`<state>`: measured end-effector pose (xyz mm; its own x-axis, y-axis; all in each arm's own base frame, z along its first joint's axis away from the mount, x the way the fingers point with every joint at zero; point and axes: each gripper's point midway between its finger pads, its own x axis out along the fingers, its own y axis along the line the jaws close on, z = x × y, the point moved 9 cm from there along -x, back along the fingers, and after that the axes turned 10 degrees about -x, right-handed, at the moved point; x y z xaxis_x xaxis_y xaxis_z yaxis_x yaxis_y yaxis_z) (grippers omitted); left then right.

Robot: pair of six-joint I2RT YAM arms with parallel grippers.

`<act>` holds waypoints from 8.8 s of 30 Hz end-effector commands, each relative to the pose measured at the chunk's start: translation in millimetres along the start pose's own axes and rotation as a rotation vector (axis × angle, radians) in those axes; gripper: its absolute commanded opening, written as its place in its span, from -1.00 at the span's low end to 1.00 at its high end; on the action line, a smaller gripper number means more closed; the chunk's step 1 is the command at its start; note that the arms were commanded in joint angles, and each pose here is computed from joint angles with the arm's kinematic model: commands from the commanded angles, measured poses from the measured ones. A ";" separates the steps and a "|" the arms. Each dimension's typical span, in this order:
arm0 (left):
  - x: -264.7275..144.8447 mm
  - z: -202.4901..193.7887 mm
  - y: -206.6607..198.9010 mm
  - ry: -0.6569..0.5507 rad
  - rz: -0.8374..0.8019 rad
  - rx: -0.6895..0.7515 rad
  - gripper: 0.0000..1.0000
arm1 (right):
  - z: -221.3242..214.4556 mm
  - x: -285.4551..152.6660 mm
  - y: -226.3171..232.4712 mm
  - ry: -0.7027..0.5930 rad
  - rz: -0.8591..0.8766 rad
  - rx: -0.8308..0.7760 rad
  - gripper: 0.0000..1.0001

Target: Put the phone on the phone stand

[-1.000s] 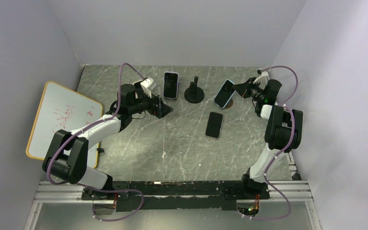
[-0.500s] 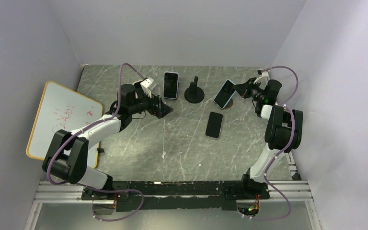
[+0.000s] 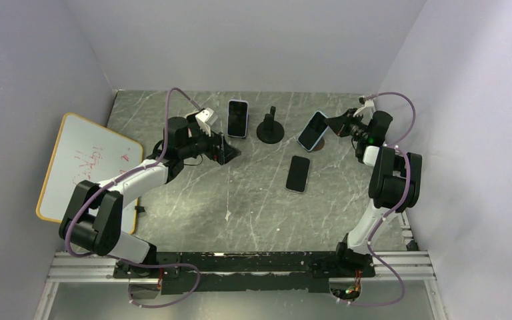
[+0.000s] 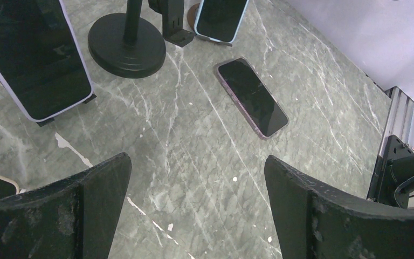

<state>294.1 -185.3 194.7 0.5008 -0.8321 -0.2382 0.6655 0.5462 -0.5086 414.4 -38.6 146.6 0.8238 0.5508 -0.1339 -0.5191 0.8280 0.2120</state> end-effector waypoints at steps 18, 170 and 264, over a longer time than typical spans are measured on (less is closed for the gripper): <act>1.6 3.3 -5.0 -0.003 -0.048 0.013 0.94 | 22.5 -6.8 -2.7 -0.035 0.019 -0.046 -1.00; -67.9 26.5 -17.1 -0.143 0.338 0.015 0.95 | -3.8 28.9 338.6 0.290 0.181 -0.275 -1.00; -53.8 -162.8 -26.9 -0.028 0.303 -0.552 0.95 | -142.1 -10.8 271.0 0.621 -0.218 0.363 -0.36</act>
<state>153.2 -156.4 82.8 0.5620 -0.6483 -0.5137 0.1938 0.7070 -0.6801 274.9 170.1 84.8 0.6915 0.2837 -0.6643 -0.1566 0.9567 0.2455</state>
